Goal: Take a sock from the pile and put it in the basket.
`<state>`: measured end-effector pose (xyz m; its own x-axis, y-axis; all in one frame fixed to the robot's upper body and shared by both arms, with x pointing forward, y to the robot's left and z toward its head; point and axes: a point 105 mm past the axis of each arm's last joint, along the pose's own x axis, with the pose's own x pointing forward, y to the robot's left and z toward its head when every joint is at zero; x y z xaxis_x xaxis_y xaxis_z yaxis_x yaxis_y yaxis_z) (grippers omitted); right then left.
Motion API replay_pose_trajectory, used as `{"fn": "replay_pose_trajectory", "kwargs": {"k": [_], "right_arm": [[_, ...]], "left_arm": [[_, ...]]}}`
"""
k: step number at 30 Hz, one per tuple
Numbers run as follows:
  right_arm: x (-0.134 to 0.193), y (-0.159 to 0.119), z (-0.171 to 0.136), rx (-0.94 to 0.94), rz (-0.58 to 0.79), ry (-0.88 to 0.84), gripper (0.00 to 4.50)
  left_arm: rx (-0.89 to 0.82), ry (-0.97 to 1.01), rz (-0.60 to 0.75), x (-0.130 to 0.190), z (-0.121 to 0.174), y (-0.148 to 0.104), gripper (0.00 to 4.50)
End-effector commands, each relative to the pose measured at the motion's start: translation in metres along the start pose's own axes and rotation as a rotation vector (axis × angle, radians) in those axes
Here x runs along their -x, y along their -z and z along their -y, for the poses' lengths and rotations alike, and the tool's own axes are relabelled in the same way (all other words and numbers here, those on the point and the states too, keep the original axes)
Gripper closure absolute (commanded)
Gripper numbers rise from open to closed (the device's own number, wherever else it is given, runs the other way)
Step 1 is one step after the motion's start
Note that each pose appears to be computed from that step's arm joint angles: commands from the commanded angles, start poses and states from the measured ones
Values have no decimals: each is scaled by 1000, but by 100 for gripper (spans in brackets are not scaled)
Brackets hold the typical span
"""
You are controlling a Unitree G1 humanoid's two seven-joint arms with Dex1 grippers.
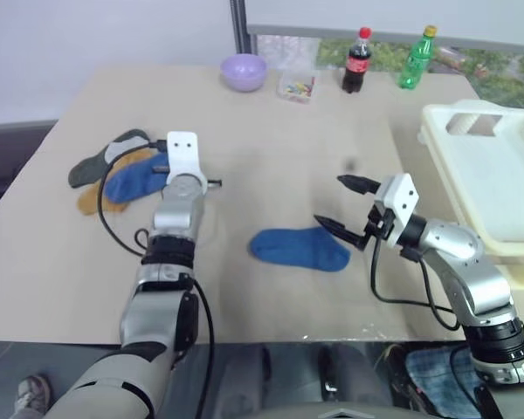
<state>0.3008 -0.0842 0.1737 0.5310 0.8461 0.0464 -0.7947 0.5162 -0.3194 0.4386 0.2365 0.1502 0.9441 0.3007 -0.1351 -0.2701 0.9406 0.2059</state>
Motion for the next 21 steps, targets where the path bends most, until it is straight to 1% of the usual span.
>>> {"fn": "replay_pose_trajectory", "kwargs": {"k": [1, 2, 3, 5, 11, 16, 18, 19, 20, 21], "right_arm": [[2, -9, 1, 40, 22, 12, 0], [2, -9, 1, 40, 23, 11, 0], [1, -9, 1, 40, 23, 10, 0], [0, -9, 0, 41, 24, 5, 0], [0, -9, 0, 40, 22, 0, 0], [1, -8, -1, 35, 18, 1, 0], [2, -8, -1, 34, 16, 7, 0], [2, -8, -1, 34, 16, 9, 0], [2, -8, 0, 34, 16, 13, 0], [2, -8, 0, 35, 15, 15, 0]], "left_arm": [[7, -20, 86, 15, 0, -22, 317], [14, -20, 83, 17, 3, -22, 274], [6, -41, 77, 19, 4, -23, 218], [-8, -86, 58, 22, 5, -22, 124], [-21, -162, -14, 22, 5, -9, 124], [-16, -192, -35, 15, 5, -4, 124], [-13, -191, -39, 13, 7, -4, 177], [-12, -190, -41, 12, 8, -4, 212], [-15, -196, -44, 10, 7, -4, 231], [-17, -199, -44, 9, 7, -3, 268]]}}
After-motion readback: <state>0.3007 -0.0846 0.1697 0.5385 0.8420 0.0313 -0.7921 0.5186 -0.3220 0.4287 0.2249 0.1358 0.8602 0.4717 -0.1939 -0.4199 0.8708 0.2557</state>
